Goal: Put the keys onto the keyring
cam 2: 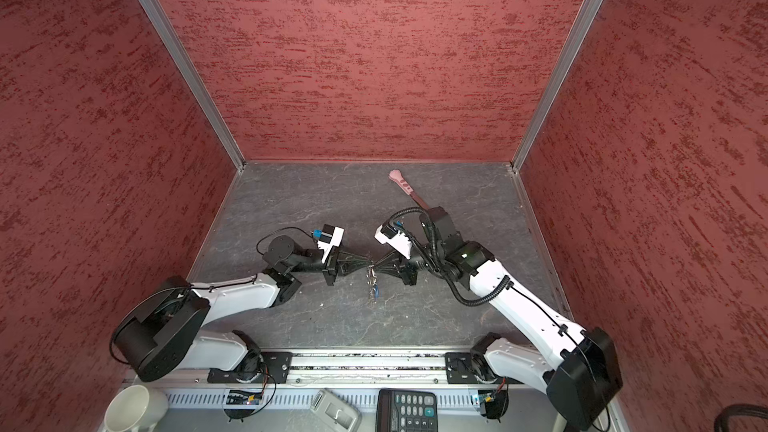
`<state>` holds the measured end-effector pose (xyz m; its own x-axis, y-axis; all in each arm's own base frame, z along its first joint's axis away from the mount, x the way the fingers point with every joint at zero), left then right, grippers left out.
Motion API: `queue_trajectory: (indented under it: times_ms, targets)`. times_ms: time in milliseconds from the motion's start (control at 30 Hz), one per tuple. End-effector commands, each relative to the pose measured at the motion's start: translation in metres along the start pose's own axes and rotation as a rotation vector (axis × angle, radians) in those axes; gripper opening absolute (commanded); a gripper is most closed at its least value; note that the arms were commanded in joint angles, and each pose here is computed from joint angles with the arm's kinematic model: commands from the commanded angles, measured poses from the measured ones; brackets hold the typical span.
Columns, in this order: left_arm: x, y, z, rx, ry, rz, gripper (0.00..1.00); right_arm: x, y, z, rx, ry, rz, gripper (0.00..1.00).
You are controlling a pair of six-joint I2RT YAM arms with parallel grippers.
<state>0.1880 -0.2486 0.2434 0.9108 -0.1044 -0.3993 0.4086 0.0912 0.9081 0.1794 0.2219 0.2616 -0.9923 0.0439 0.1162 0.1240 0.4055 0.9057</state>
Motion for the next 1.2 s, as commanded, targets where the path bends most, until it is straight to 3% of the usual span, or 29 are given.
queue_trajectory:
  times_ms: [0,167,500,1000,1167]
  targets:
    - [-0.002,0.012,0.002,-0.022,-0.020,0.036,0.00,0.003,0.007,0.000,-0.025,0.042,-0.024,0.06]
    - [-0.003,0.013,0.002,-0.024,-0.021,0.039,0.00,0.001,0.003,0.002,-0.002,0.038,-0.012,0.00]
    - [-0.010,0.018,0.002,-0.051,-0.058,0.050,0.00,-0.004,0.001,0.005,0.009,0.012,-0.011,0.00]
    - [-0.020,0.020,0.008,-0.038,-0.148,0.042,0.00,-0.008,0.010,0.009,-0.120,0.007,-0.091,0.00]
    - [-0.021,0.017,0.010,-0.014,-0.158,0.032,0.00,-0.014,0.014,0.006,-0.142,-0.052,-0.125,0.00]
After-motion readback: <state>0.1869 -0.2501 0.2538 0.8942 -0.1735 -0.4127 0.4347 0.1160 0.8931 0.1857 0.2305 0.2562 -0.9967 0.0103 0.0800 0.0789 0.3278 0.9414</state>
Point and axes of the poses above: each gripper's point midway between its finger pads, its own z axis out along the fingers, its own x axis along the line the jaws close on, y = z × x, the point moved 6 cm from there along -z, back along the fingers, and after that the axes turned 14 degrees about -z, right-handed, at the moved point
